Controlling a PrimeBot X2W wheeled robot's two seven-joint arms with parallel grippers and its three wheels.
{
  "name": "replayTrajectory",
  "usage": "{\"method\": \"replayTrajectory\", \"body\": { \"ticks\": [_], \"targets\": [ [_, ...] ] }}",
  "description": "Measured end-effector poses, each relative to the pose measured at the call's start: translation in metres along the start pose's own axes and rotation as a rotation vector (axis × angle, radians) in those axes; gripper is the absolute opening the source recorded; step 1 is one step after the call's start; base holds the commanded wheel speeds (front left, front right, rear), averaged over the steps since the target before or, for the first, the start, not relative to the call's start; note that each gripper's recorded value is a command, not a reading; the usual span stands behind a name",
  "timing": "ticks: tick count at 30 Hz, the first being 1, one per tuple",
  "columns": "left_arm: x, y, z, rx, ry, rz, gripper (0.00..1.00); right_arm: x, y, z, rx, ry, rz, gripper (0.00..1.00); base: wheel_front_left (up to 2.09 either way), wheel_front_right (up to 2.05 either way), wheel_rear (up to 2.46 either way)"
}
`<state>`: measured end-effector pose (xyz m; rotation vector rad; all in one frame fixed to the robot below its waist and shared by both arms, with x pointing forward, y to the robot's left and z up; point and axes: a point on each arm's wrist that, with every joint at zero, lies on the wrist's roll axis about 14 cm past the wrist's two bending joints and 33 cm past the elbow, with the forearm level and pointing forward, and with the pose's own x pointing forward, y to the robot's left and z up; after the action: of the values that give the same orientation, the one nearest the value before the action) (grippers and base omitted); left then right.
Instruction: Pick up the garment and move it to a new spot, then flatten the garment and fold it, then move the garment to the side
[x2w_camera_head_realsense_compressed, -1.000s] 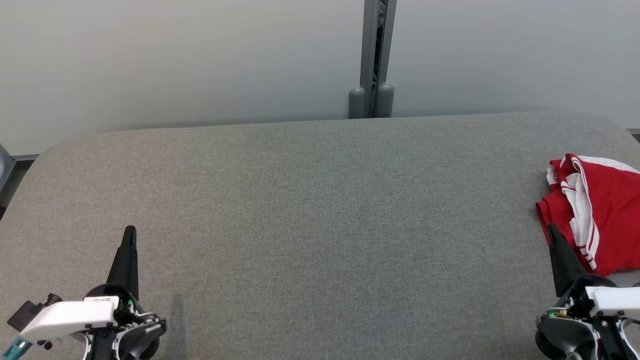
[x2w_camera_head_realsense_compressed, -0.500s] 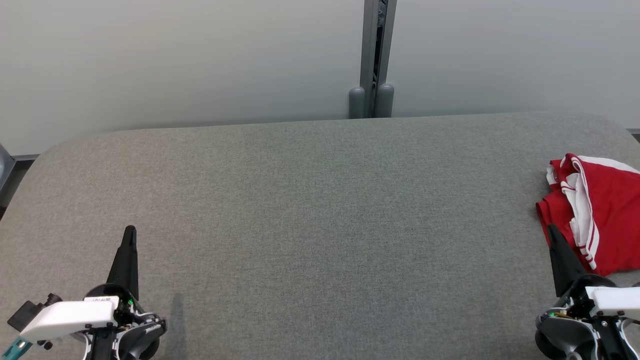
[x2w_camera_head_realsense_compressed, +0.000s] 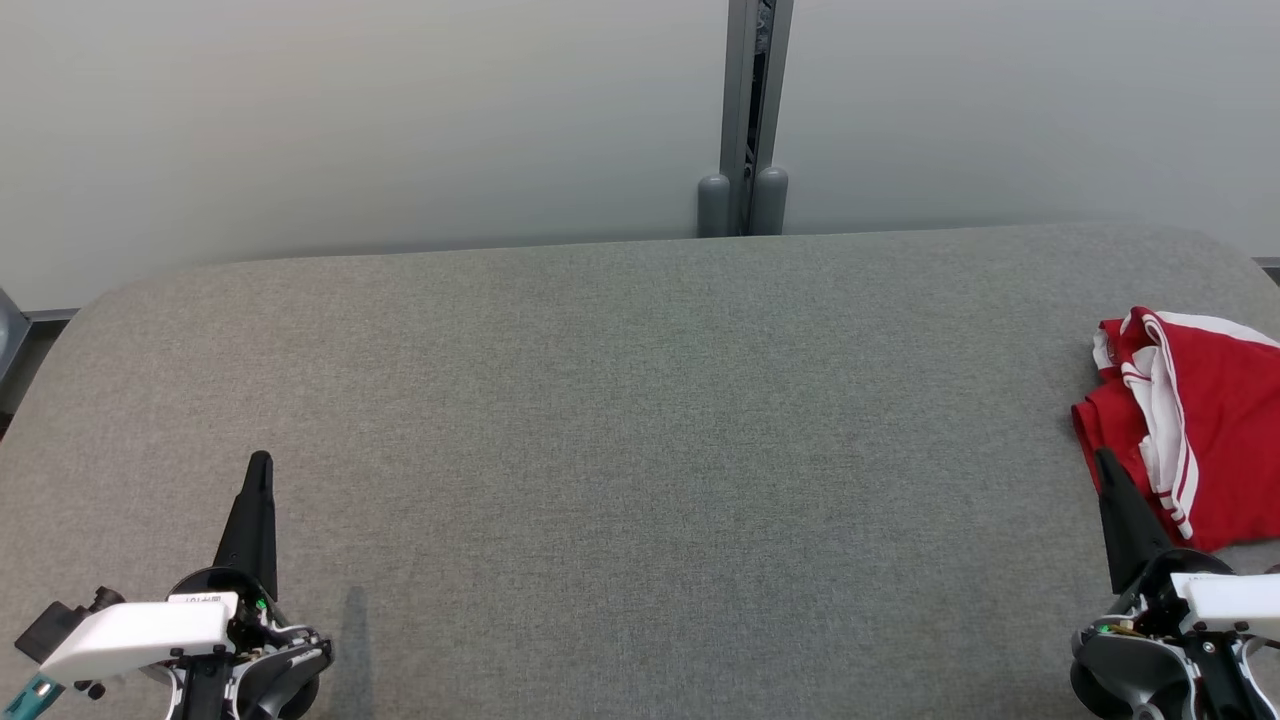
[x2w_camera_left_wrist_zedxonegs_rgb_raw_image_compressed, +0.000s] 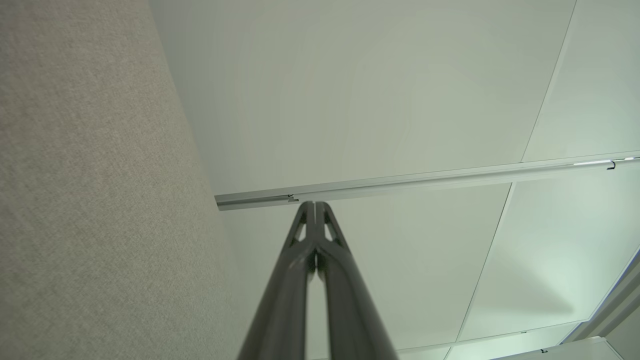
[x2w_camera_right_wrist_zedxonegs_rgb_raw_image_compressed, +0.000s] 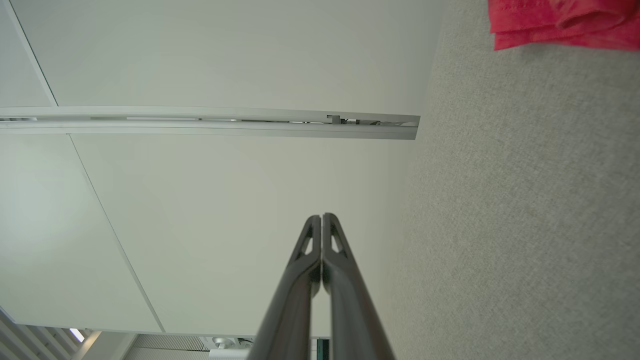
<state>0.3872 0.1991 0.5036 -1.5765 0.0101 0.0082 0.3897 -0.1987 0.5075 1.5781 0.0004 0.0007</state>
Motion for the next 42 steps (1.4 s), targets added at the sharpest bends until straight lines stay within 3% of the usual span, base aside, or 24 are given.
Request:
{"method": "replayTrajectory", "body": {
  "ticks": [42],
  "targets": [
    [0.0000, 0.0000, 0.0000, 0.000, 0.000, 0.000, 0.00, 0.0000, 0.0000, 0.0001, 0.000, 0.000, 0.000, 0.00, 0.00, 0.00, 0.00]
  ]
}}
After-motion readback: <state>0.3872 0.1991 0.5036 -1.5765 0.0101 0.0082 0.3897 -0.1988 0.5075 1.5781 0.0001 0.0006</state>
